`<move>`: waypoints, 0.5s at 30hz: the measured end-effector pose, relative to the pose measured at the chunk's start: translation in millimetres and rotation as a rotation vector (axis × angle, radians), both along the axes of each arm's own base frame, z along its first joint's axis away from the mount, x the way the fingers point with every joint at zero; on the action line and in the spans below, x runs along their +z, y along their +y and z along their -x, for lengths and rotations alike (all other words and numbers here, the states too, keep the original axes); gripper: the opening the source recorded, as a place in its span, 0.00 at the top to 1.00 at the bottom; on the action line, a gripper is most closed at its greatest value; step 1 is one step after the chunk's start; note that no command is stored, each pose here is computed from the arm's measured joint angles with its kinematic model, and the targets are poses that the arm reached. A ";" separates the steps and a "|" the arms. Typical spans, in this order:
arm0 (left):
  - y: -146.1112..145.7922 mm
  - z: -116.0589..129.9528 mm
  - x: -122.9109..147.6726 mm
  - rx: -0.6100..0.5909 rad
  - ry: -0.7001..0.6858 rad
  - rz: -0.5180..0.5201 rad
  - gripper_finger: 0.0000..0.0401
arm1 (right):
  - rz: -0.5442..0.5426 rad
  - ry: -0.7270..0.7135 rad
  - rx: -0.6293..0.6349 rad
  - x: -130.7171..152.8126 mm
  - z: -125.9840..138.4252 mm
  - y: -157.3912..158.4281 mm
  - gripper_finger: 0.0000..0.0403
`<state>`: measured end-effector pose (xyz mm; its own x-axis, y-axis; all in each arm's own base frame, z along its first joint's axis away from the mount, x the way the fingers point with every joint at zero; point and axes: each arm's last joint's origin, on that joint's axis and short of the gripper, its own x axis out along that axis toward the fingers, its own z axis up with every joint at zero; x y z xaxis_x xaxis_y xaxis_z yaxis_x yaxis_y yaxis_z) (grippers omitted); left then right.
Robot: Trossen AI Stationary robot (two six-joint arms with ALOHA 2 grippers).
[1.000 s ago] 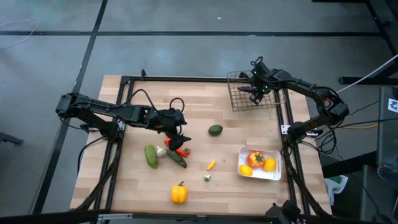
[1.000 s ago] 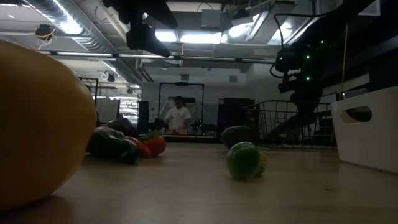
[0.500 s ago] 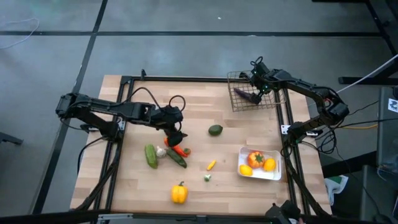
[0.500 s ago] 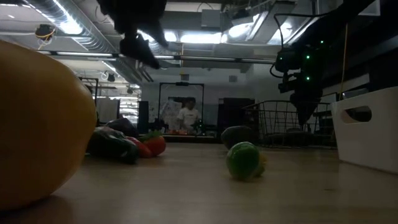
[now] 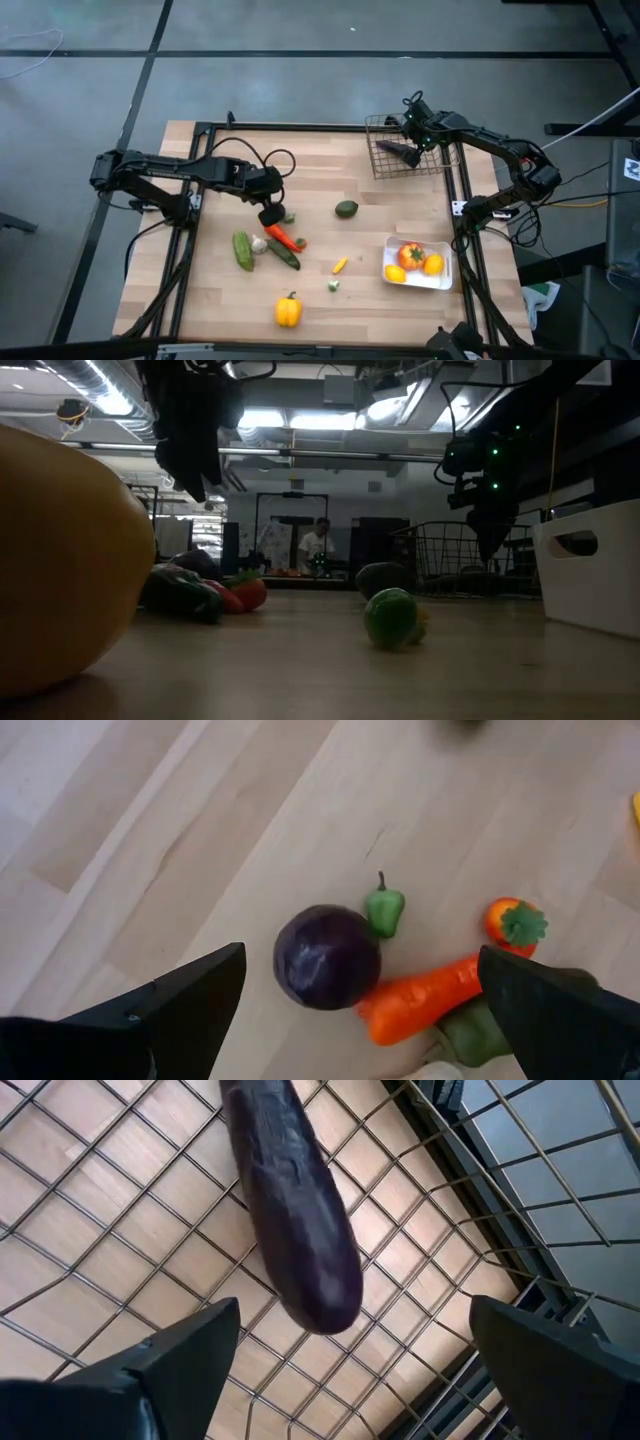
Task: Sort produce into baskets
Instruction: Put the top green chili pepper into the black wire basket
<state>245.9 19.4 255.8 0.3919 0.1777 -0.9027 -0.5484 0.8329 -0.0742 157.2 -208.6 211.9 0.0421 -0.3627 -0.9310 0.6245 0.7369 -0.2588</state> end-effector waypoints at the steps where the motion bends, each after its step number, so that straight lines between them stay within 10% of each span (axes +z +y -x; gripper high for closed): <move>1: 0.0 0.0 0.0 -0.001 0.000 -0.001 0.02 | 0.000 0.000 0.000 0.0 0.0 0.0 0.03; 15: -3.2 -11.8 3.7 0.050 -0.124 0.027 0.02 | 0.000 -0.002 0.000 0.0 -0.1 -0.1 0.03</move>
